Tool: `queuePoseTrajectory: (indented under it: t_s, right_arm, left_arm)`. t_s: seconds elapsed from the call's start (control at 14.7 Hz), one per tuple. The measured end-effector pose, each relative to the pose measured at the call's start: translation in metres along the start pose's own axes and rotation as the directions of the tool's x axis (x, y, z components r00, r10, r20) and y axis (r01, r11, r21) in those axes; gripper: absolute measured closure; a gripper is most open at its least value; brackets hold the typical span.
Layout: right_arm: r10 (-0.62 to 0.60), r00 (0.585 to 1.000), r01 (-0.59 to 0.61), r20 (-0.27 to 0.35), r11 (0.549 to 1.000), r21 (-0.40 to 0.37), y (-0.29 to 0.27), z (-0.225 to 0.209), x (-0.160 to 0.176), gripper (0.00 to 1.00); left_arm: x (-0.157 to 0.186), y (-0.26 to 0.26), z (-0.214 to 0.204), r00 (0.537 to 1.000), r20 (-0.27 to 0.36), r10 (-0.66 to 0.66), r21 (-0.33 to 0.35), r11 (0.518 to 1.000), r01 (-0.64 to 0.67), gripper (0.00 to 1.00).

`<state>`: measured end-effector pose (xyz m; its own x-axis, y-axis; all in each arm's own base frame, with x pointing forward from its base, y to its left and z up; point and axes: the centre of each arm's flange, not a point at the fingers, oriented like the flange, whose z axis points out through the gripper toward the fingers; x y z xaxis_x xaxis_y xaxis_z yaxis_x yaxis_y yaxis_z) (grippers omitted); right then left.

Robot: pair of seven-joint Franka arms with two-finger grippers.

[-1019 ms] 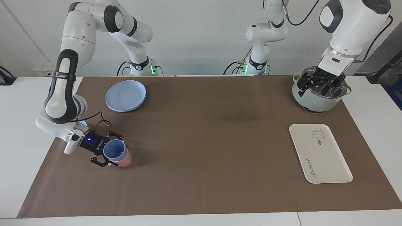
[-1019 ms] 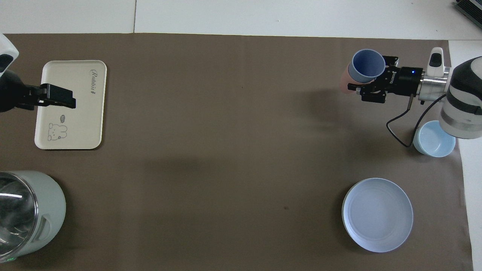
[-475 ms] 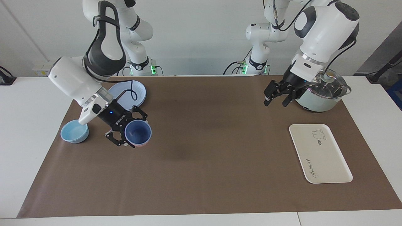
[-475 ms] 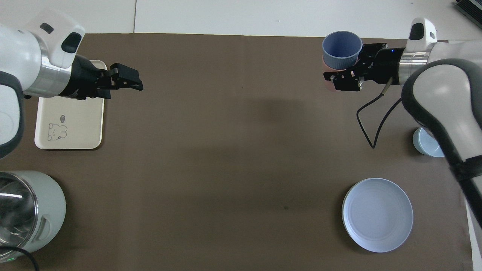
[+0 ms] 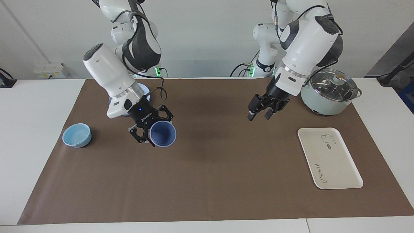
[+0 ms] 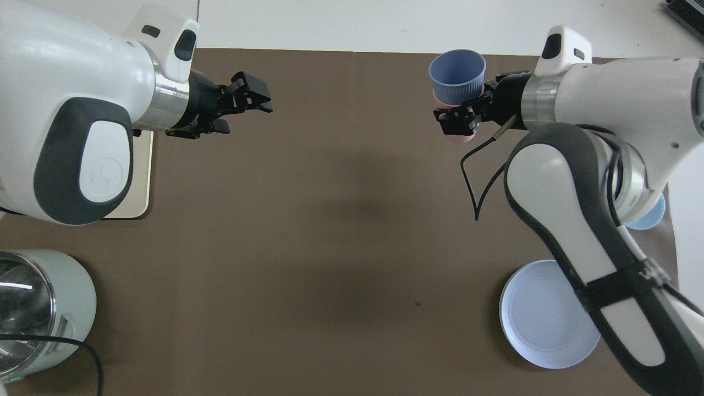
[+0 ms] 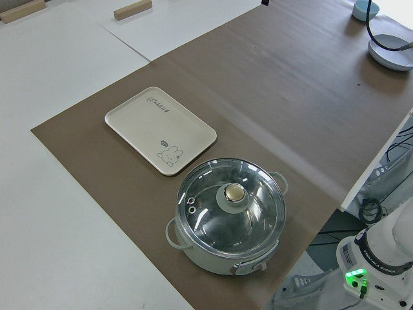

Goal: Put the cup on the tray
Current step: 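Bring the cup to the left gripper and grasp it with the left gripper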

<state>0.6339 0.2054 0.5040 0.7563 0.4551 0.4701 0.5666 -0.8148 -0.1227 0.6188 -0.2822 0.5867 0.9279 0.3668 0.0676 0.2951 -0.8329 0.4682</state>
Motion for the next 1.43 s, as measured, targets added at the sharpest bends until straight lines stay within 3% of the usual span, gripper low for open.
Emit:
queuePoseTrajectory:
  t_s: [0.2, 0.34, 0.88, 1.02, 1.09, 1.36, 1.43]
  right_arm:
    - [-0.017, 1.000, 0.018, 0.025, 0.999, -0.044, -0.036, 0.016, 0.002, 0.15]
    - [-0.030, 0.999, 0.032, 0.029, 0.998, -0.061, -0.057, 0.031, -0.003, 0.15]
    - [-0.061, 0.997, 0.066, 0.053, 0.994, -0.093, -0.080, 0.042, -0.008, 0.15]
    - [-0.060, 0.997, 0.065, 0.053, 0.993, -0.094, -0.080, 0.042, -0.008, 0.15]
    - [-0.060, 0.997, 0.065, 0.053, 0.993, -0.094, -0.079, 0.042, -0.008, 0.15]
    - [-0.058, 0.997, 0.064, 0.058, 0.993, -0.095, -0.078, 0.043, -0.010, 0.15]
    - [-0.057, 0.997, 0.063, 0.059, 0.993, -0.095, -0.077, 0.043, -0.010, 0.15]
  left_arm:
    - [-0.014, 0.032, 0.026, 0.998, -0.030, -0.055, -0.065, 0.996, 0.053, 0.20]
    - [-0.030, 0.049, 0.043, 0.995, -0.025, -0.099, -0.089, 0.991, 0.096, 0.34]
    - [-0.043, 0.053, 0.079, 0.994, -0.002, -0.106, -0.057, 0.993, 0.106, 0.41]
    - [-0.046, 0.050, 0.090, 0.995, 0.006, -0.101, -0.038, 0.994, 0.101, 0.52]
    - [-0.048, 0.050, 0.094, 0.995, 0.009, -0.098, -0.030, 0.995, 0.098, 0.53]
    - [-0.051, 0.050, 0.097, 0.996, 0.018, -0.090, -0.013, 0.996, 0.090, 0.96]
    - [-0.052, 0.050, 0.097, 0.996, 0.020, -0.089, -0.011, 0.996, 0.089, 0.97]
